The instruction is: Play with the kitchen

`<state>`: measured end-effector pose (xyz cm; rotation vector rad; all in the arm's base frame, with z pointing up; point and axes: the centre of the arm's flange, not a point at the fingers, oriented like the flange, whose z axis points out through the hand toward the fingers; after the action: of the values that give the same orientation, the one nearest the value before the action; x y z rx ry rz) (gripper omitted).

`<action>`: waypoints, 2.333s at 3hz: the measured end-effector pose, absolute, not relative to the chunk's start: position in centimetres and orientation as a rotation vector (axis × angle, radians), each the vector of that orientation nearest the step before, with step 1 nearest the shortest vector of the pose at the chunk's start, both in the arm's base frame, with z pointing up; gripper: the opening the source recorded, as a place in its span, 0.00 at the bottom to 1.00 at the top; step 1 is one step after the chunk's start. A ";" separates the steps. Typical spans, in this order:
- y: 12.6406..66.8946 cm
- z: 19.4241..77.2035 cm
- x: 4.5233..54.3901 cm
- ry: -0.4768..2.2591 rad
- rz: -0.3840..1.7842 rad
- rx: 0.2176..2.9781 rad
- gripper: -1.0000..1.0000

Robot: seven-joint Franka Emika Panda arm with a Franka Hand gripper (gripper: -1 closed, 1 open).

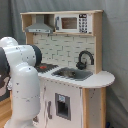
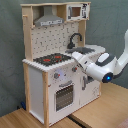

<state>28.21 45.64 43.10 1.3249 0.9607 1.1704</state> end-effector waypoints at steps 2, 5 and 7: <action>46.1 40.8 28.6 1.071 1.227 1.220 1.00; 46.1 40.0 28.7 1.243 0.981 0.953 1.00; 45.3 39.4 30.0 1.346 0.774 0.798 1.00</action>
<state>29.99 45.29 39.35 0.7985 1.3458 0.7743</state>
